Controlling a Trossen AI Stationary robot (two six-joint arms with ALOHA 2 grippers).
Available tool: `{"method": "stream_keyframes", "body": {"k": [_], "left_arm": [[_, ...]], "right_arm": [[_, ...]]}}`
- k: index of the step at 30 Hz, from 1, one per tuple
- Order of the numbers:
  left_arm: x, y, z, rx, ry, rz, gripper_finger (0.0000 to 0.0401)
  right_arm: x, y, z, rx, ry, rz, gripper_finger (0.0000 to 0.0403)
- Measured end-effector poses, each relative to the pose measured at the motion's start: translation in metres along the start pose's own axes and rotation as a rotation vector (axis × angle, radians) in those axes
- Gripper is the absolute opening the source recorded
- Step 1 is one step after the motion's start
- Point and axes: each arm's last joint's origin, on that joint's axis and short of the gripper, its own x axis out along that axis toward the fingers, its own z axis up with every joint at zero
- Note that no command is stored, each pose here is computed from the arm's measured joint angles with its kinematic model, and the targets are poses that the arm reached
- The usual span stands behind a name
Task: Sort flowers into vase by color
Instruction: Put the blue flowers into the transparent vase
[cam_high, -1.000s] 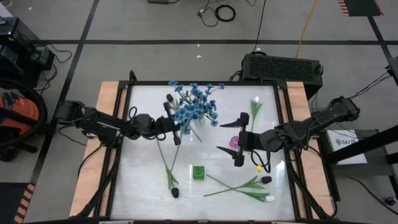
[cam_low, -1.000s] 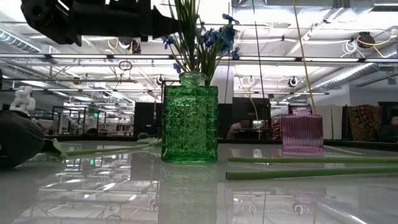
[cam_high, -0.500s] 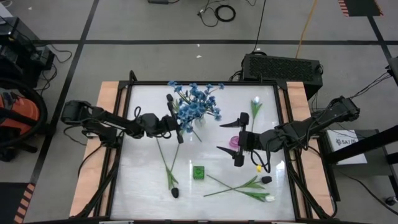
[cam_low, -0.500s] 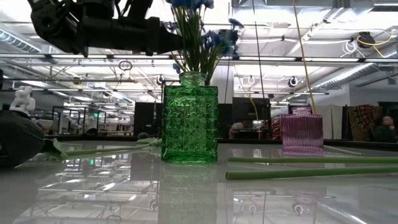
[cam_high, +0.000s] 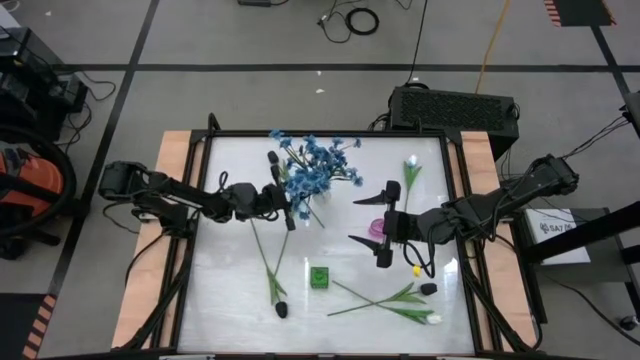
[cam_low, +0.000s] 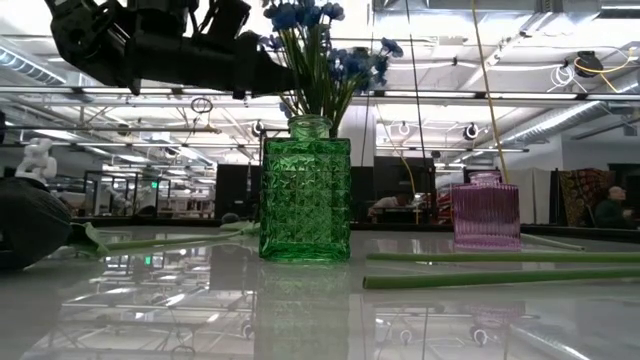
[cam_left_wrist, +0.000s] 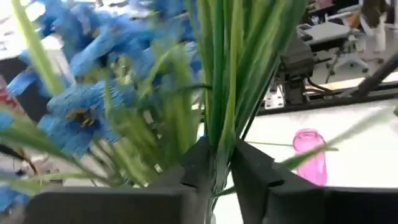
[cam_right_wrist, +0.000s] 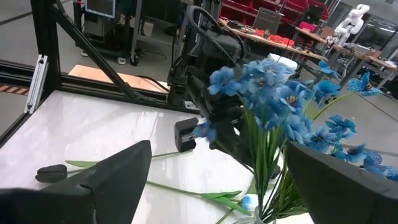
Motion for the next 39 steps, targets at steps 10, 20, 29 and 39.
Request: {"method": "stream_keyframes", "body": {"k": [10, 20, 29, 39], "left_arm": [[-0.002, 0.003, -0.004, 0.016, 0.082, 0.066, 0.0203], [-0.01, 0.004, 0.013, -0.003, 0.031, 0.073, 0.0163], [-0.01, 0.004, 0.013, -0.005, 0.03, 0.073, 0.0022], [-0.01, 0.006, 0.016, -0.052, -0.003, 0.085, 0.0098]], "right_arm": [[-0.001, -0.001, 0.0, 0.001, -0.001, 0.001, 0.0363], [-0.005, -0.003, 0.002, 0.021, -0.007, 0.002, 0.0363], [-0.005, -0.003, 0.002, 0.024, -0.007, 0.003, 0.0363], [-0.005, -0.003, 0.002, 0.024, -0.007, 0.004, 0.0363]]}}
